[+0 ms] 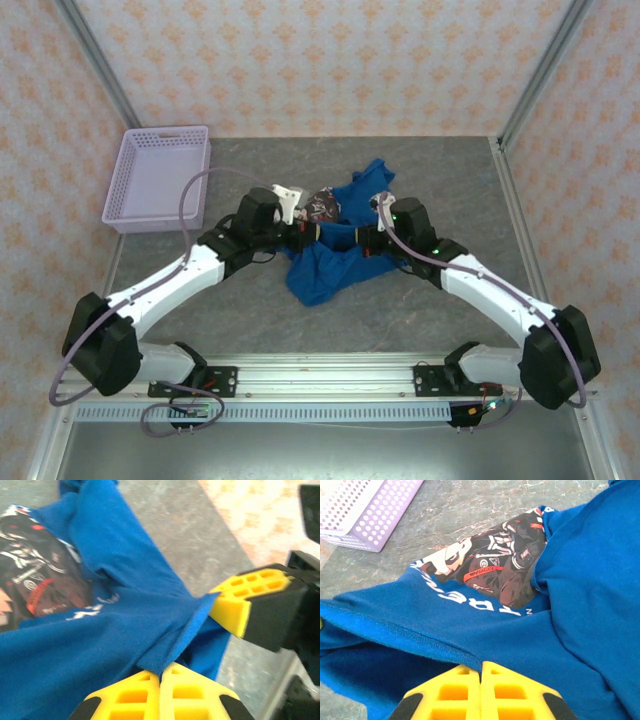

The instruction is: Fold the inside-out t-shirt

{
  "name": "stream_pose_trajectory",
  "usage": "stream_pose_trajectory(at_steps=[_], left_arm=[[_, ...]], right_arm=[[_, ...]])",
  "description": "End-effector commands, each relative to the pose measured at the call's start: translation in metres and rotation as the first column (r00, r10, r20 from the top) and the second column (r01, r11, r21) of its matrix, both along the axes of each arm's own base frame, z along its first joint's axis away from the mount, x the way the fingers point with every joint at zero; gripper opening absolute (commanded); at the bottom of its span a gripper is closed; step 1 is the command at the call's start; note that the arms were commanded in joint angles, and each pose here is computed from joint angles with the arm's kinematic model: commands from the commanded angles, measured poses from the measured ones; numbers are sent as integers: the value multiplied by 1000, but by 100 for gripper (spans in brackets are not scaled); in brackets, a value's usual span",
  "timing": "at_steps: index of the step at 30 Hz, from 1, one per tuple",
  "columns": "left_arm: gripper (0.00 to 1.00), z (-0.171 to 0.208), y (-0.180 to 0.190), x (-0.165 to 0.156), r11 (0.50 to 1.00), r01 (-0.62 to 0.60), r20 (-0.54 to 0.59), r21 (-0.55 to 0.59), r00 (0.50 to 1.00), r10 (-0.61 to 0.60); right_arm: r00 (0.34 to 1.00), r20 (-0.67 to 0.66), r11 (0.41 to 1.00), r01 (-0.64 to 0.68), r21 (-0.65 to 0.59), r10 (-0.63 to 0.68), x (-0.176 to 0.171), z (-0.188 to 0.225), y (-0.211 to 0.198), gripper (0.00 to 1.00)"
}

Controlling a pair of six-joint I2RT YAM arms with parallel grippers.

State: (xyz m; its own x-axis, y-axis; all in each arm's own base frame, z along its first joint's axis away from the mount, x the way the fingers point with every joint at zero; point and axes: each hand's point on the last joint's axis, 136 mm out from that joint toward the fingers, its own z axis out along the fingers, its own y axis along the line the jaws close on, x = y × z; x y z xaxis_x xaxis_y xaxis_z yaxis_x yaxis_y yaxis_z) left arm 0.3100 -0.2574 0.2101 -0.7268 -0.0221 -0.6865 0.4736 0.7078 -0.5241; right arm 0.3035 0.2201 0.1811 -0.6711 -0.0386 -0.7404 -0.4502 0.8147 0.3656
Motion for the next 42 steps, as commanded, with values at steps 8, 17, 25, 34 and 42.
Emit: stream_pose_trajectory(at_steps=[8,17,25,34,42], left_arm=[[0,25,-2,-46,963,189,58,-193,982,-181],[0,25,-4,-44,966,209,46,-154,978,-204],[0,24,-3,-43,969,203,42,-138,979,-199],[0,23,-3,-43,970,204,39,-131,979,-201],[0,9,19,-30,997,67,33,-32,997,-66]], right_arm=[[979,-190,982,43,-186,-79,-24,-35,-33,5],[978,71,962,-179,-208,197,-44,-13,6,49],[923,137,919,-323,-229,358,-51,-7,32,65],[892,131,894,-404,-194,432,-44,-23,64,66],[891,96,895,-434,-105,443,-30,-33,92,26]])
